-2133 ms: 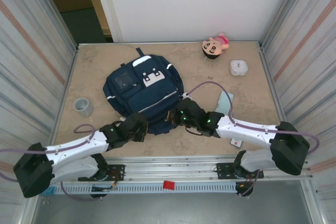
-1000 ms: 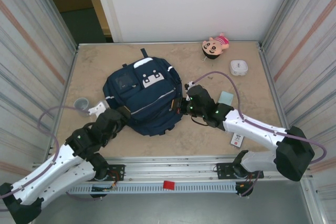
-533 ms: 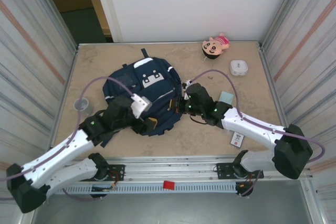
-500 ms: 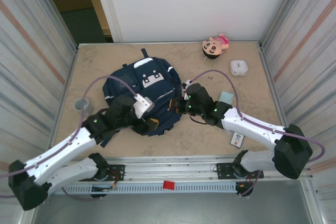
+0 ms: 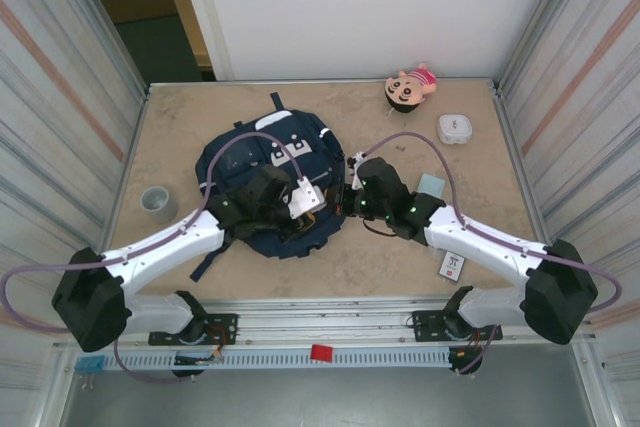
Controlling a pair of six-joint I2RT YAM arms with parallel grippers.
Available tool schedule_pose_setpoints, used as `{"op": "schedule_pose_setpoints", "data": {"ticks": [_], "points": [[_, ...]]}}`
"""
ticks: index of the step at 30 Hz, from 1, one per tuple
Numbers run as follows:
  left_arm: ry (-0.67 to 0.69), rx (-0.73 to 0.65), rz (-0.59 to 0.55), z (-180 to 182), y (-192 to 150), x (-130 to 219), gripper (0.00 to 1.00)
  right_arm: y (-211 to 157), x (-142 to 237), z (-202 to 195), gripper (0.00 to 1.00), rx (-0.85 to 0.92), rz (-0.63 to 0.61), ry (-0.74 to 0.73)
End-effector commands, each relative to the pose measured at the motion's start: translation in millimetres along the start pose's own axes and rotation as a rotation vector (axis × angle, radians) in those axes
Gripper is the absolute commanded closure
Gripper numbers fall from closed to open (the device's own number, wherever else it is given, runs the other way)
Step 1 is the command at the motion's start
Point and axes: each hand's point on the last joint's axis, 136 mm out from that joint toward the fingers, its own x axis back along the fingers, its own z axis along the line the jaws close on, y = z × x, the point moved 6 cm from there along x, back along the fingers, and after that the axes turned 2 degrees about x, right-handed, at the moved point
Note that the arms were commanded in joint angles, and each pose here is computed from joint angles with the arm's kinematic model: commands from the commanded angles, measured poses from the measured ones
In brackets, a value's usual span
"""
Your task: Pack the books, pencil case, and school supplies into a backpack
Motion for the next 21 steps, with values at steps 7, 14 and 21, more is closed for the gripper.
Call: {"op": "schedule_pose_setpoints", "data": {"ticks": [7, 14, 21], "points": [[-0.004, -0.173, -0.177, -21, 6, 65, 1.00, 49, 32, -58, 1.00, -0.129, -0.133, 0.011], [-0.044, -0.238, -0.380, -36, 37, 121, 1.00, 86, 24, -103, 1.00, -0.228, -0.219, -0.005], [0.004, -0.332, -0.460, -36, 59, 152, 1.00, 111, -2, -152, 1.00, -0.356, -0.316, -0.093]]}}
